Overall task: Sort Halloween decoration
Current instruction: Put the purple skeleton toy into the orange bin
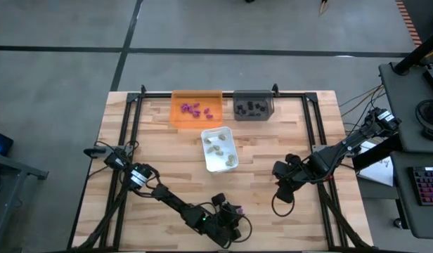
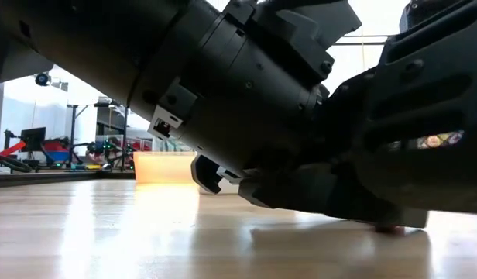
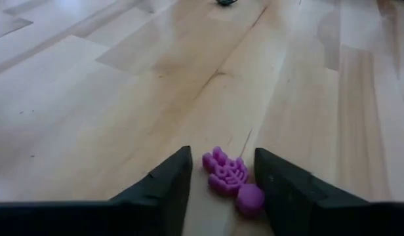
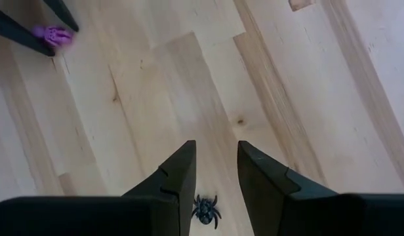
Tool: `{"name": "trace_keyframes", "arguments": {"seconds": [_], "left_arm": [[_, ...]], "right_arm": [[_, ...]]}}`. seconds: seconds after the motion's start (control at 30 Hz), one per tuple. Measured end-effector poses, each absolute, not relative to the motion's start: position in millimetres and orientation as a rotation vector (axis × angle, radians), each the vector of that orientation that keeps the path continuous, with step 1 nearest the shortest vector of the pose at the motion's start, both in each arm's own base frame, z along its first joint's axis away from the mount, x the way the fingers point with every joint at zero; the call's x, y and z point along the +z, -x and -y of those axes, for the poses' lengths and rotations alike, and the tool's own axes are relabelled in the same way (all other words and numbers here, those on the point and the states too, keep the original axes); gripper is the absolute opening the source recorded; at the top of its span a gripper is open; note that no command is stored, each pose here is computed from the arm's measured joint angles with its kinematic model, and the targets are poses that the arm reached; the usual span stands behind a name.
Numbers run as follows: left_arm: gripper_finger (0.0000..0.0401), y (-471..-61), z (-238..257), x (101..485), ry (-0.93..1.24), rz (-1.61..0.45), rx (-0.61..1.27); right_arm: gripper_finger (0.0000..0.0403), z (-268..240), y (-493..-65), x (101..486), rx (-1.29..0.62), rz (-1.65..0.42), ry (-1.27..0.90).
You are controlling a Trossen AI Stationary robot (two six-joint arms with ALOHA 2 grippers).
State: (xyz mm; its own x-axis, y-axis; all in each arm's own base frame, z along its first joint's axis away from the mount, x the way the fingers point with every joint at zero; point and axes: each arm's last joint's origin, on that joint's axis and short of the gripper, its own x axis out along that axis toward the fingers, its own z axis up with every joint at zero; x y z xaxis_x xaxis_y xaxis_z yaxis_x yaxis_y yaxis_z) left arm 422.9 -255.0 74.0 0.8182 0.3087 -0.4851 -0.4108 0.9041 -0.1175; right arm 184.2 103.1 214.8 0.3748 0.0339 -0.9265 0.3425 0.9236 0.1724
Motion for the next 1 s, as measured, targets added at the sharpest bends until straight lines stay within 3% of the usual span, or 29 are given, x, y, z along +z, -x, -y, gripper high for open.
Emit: {"name": "trace_keyframes", "arguments": {"seconds": [0.27, 0.37, 0.57, 1.0], "left_arm": [[0.0037, -421.6, 253.8, 75.7, 0.206, -0.481, 0.404], [0.0010, -420.1, 253.2, 82.8, 0.180, -0.503, 0.390], [0.0011, -412.4, 249.6, 113.3, 0.114, -0.570, 0.362], [0.0011, -351.8, 202.1, 254.6, -0.025, -0.702, 0.433]], "right_arm": [[0.0100, -102.5, -184.5, 214.9, -0.217, -1.162, -0.351], [0.0100, -102.5, -184.6, 215.0, -0.217, -1.162, -0.351], [0.0100, -102.8, -185.1, 215.2, -0.214, -1.156, -0.354], [0.0100, -104.0, -187.1, 216.1, -0.195, -1.137, -0.354]]}}
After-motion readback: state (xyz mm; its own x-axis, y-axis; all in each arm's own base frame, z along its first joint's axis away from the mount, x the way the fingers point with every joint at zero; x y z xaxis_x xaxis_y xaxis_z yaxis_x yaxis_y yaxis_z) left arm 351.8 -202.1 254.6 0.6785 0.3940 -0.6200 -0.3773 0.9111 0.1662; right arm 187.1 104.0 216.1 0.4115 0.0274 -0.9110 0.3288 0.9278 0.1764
